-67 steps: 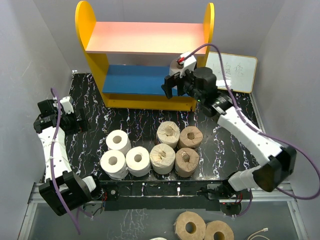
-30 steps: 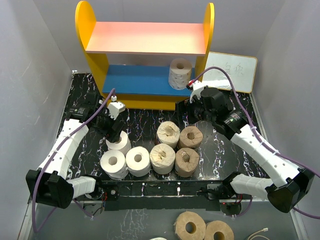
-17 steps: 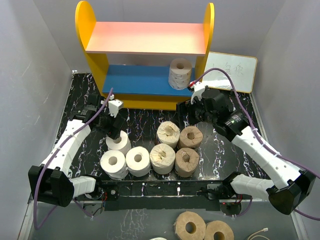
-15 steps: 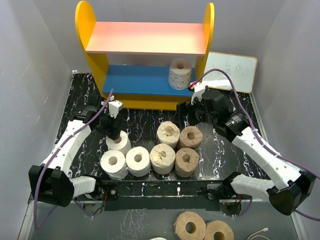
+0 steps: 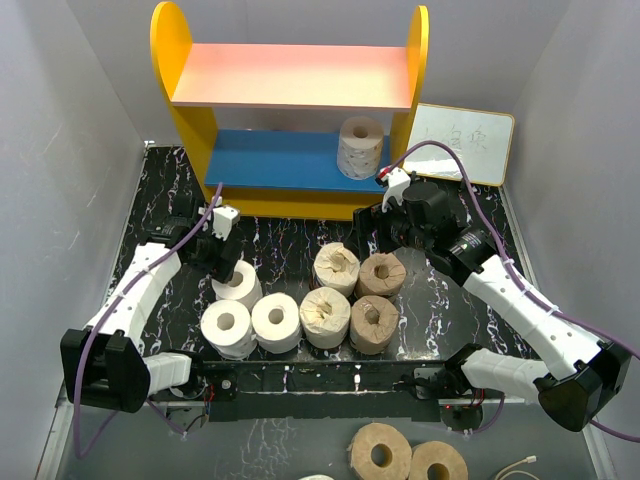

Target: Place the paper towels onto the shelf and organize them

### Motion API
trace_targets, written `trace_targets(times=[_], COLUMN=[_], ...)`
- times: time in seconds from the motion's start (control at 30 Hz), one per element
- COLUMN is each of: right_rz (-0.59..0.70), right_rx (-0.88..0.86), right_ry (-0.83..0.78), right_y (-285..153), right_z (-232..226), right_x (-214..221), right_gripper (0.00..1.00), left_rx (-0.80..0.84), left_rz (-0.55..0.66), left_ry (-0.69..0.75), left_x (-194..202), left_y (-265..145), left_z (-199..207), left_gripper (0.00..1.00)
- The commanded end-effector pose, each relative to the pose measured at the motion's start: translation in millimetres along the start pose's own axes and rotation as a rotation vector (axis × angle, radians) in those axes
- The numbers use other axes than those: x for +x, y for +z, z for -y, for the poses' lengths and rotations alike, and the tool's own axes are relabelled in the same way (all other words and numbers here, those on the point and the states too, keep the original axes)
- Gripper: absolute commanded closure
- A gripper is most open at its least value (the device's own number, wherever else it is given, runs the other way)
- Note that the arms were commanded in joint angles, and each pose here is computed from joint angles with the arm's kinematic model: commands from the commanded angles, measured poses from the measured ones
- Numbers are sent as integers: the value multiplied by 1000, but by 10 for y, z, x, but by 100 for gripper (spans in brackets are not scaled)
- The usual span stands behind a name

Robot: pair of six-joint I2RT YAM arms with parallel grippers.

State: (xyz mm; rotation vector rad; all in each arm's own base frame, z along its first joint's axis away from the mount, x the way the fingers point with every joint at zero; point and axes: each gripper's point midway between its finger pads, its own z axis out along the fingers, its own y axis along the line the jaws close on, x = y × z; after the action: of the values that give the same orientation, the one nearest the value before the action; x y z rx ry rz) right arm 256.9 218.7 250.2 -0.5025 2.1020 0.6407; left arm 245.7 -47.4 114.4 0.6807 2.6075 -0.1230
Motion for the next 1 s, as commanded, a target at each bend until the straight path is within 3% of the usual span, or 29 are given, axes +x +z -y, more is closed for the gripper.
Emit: trace_targets(times=[0.0, 0.2, 0.57, 0.77, 0.9, 0.97], right_rz=[79, 71, 73, 72, 70, 68], right_rx=[-28, -22, -20, -20, -12, -7], right_ry=[-12, -17, -15, -13, -17, -19], right_y=[-59, -60, -52, -42, -44, -40], right_z=[-83, -72, -69, -68, -56, -48], right_x=[-211, -204, -213, -210, -219, -226], right_gripper=[4, 4, 4, 5, 5, 5], left_rx=[22, 55, 113, 165, 171, 146], left_rz=[-1, -22, -72, -104, -88, -71], left_ry=[5, 5, -2, -27, -41, -54], left_x=[17, 32, 77, 71, -21, -100], left_y=[39, 121, 261, 325, 258, 189], left_z=[19, 54, 118, 186, 190, 150], left_gripper=[10, 11, 27, 57, 100, 100])
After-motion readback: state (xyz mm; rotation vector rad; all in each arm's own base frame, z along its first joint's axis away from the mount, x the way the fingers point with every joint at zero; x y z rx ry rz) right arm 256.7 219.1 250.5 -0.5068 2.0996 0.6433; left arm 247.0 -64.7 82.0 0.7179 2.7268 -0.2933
